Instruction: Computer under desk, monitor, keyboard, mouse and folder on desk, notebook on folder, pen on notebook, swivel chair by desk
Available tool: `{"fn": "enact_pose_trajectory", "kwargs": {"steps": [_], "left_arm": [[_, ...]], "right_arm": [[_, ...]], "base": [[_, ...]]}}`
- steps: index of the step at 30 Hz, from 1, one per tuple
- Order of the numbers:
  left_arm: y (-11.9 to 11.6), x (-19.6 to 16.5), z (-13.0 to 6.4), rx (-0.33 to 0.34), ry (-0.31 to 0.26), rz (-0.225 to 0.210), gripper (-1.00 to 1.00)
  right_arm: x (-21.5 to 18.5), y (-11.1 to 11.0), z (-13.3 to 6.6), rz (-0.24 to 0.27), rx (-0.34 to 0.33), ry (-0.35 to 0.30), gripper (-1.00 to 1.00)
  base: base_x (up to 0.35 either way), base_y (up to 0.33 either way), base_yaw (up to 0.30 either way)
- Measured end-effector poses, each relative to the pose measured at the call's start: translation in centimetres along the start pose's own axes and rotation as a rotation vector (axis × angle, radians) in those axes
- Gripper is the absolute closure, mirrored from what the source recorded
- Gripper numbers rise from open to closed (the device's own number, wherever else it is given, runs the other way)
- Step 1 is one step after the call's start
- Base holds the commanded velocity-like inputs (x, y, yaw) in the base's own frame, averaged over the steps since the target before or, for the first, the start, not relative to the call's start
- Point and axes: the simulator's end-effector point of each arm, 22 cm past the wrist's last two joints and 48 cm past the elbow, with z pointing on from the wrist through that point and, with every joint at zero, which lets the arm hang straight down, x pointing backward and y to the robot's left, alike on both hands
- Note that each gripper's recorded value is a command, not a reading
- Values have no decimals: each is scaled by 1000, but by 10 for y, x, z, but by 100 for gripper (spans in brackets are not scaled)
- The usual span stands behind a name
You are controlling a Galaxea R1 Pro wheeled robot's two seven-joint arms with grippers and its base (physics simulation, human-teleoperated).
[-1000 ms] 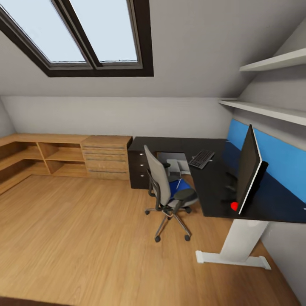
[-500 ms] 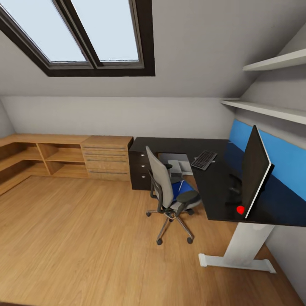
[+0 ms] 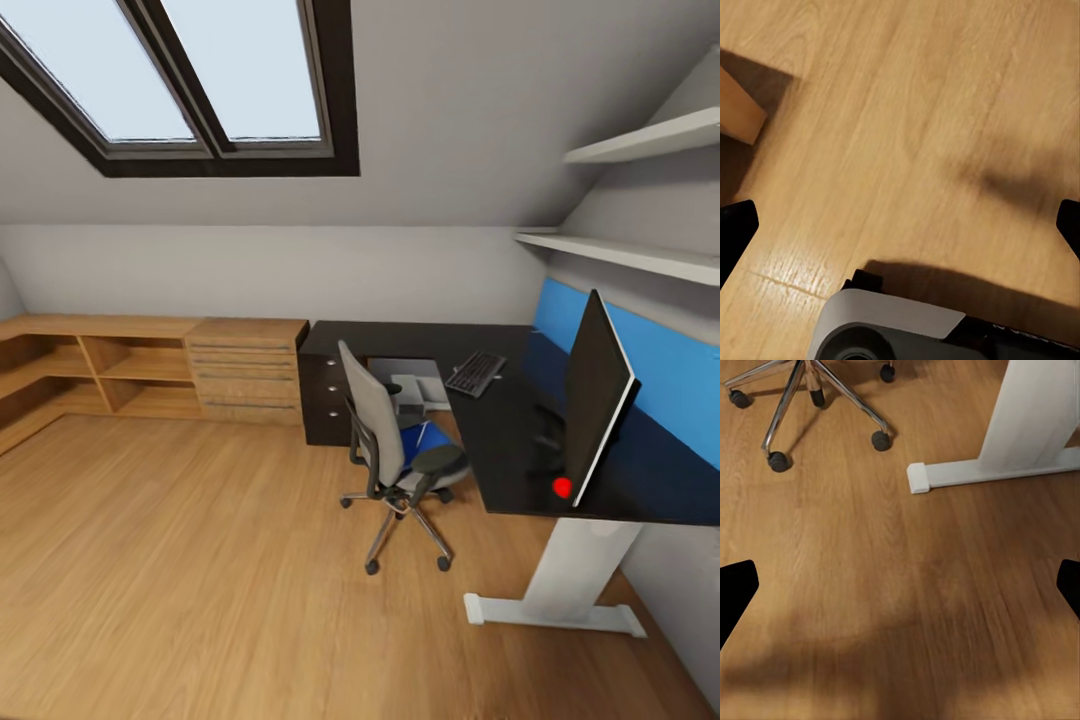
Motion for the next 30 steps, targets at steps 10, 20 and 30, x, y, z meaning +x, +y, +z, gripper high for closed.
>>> {"fn": "enact_pose_trajectory", "kwargs": {"steps": [10,20,30], "left_arm": [[13,-10,14,-107,-37,-31,-100],[10,-1,25,-117,-32,-37,-100],[11,6,38,-116,-33,-36,-100]], "right_arm": [[8,2,9,-4,-7,-6,-100],[18,3,19,-3,-9,-5,-100],[30,2,28,-4,-9,-5,-100]], "base": [[0,0,-219],[0,0,-44],[0,0,0]]}}
